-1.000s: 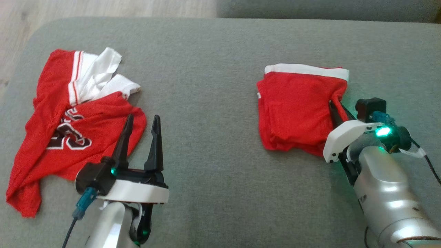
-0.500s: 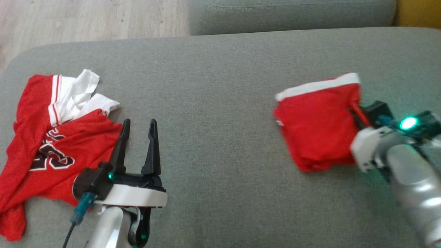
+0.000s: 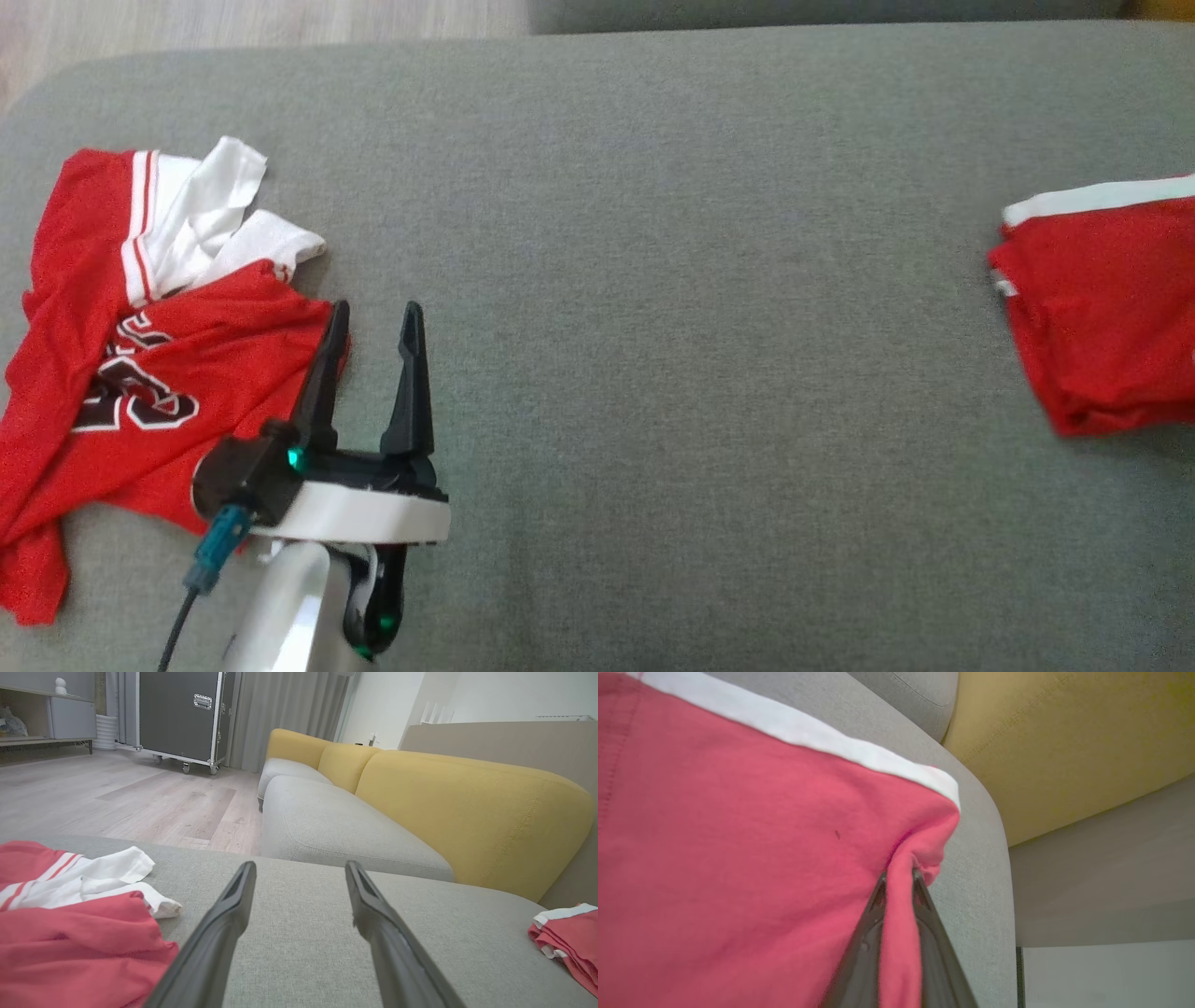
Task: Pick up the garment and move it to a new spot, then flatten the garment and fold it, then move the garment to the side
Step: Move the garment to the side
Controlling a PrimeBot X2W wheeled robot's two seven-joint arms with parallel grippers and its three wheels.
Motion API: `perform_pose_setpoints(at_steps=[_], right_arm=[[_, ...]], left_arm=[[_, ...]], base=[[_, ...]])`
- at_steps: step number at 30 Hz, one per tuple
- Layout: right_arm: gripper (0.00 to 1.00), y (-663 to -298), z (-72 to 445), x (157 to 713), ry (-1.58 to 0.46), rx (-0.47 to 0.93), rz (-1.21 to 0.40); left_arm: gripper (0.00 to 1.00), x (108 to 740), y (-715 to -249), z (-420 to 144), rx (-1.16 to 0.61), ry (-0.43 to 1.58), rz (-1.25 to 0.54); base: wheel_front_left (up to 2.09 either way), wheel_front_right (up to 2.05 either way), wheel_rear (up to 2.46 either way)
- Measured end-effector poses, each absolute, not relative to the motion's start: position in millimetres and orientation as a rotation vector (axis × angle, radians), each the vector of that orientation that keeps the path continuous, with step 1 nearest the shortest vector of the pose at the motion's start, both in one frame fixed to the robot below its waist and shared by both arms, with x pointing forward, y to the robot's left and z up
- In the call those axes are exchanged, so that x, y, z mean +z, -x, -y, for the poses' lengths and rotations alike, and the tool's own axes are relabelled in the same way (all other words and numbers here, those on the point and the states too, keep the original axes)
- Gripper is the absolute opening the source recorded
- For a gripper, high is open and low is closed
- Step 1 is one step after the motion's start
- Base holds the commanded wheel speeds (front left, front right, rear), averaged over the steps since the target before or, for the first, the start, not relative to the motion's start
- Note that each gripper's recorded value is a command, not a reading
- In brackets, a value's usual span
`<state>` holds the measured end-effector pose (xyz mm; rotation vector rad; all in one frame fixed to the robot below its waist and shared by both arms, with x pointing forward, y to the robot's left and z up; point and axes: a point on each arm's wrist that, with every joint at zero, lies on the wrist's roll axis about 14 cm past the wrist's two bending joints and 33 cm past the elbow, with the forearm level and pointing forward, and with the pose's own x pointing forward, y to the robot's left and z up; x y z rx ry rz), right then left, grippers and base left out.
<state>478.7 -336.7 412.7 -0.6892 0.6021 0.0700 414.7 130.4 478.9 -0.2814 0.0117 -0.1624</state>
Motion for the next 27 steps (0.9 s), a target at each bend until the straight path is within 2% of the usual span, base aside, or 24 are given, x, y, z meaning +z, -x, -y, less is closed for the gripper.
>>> perform_pose_setpoints(at_steps=[10,11,12,23,27], right_arm=[[0.0,-484.5,361.1,413.7,0.622,-0.039,-0.63],[0.67,-484.5,362.6,416.6,0.614,-0.048,-0.621],[1.0,-484.3,363.5,419.4,0.604,-0.058,-0.611],[1.0,-479.3,346.2,462.6,0.496,-0.106,-0.461],[1.0,-477.6,320.6,485.8,0.414,-0.088,-0.339]], left_arm=[[1.0,476.0,-422.1,-135.0,-0.156,0.278,-0.015],[1.0,476.4,-422.0,-134.8,-0.157,0.276,-0.014],[1.0,477.1,-421.9,-134.4,-0.158,0.274,-0.013],[1.0,508.9,-415.7,-132.8,-0.171,0.27,0.07],[1.0,521.2,-404.6,-137.7,-0.156,0.282,0.104]], base=[[0.0,0.0,0.0],[0.0,0.0,0.0],[0.0,0.0,0.0],[0.0,0.0,0.0],[0.0,0.0,0.0]])
